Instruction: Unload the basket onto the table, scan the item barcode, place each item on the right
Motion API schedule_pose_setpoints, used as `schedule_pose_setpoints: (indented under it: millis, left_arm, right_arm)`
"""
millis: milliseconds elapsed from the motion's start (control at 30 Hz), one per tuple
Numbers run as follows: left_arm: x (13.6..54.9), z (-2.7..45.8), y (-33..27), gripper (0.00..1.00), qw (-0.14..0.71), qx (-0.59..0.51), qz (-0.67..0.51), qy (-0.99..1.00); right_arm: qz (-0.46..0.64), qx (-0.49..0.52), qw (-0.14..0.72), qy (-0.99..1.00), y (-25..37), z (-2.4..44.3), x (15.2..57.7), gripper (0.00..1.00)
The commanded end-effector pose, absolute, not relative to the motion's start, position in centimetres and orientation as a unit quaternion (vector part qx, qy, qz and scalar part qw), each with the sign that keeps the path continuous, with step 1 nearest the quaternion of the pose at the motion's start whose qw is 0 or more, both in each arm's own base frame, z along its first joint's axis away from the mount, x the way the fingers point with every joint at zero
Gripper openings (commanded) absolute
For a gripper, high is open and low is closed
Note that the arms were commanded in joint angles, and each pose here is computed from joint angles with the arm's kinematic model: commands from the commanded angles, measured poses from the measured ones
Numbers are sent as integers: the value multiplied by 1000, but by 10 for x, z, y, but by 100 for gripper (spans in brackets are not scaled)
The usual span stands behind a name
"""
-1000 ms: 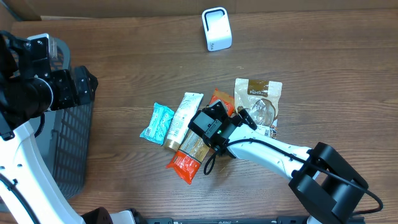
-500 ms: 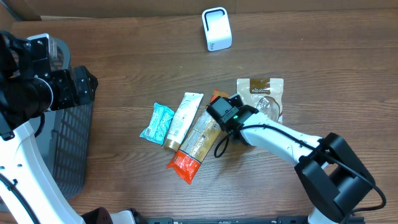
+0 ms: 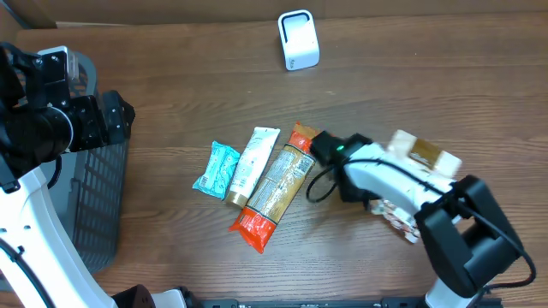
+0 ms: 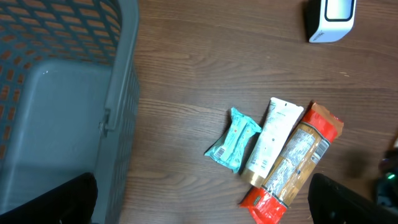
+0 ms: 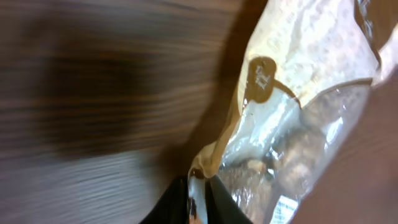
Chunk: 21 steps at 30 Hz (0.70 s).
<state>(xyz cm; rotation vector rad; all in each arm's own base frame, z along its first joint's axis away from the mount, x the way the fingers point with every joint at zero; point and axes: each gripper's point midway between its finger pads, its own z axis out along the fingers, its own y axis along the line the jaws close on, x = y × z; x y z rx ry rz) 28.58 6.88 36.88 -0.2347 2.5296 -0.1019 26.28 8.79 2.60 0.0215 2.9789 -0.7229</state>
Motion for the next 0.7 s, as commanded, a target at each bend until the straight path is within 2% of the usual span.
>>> schedule_pose_setpoints:
  millis: [0, 100, 367, 467, 667]
  left_arm:
    - [288, 368, 67, 100, 296, -74, -40, 952]
    - [288, 368, 67, 100, 295, -74, -40, 952]
    - [288, 368, 67, 100, 296, -74, -40, 952]
    - [288, 368, 67, 100, 296, -74, -40, 952]
    - [288, 368, 67, 99, 295, -74, -40, 952]
  right_arm:
    - [-246, 92, 39, 964, 64, 31, 266, 17]
    - [-215, 70, 35, 973, 68, 42, 275, 24]
    - [-65, 109, 101, 987, 97, 108, 314, 66]
    - [-19, 156, 106, 982, 79, 138, 316, 77]
    - [-36, 292, 51, 954, -8, 147, 287, 80]
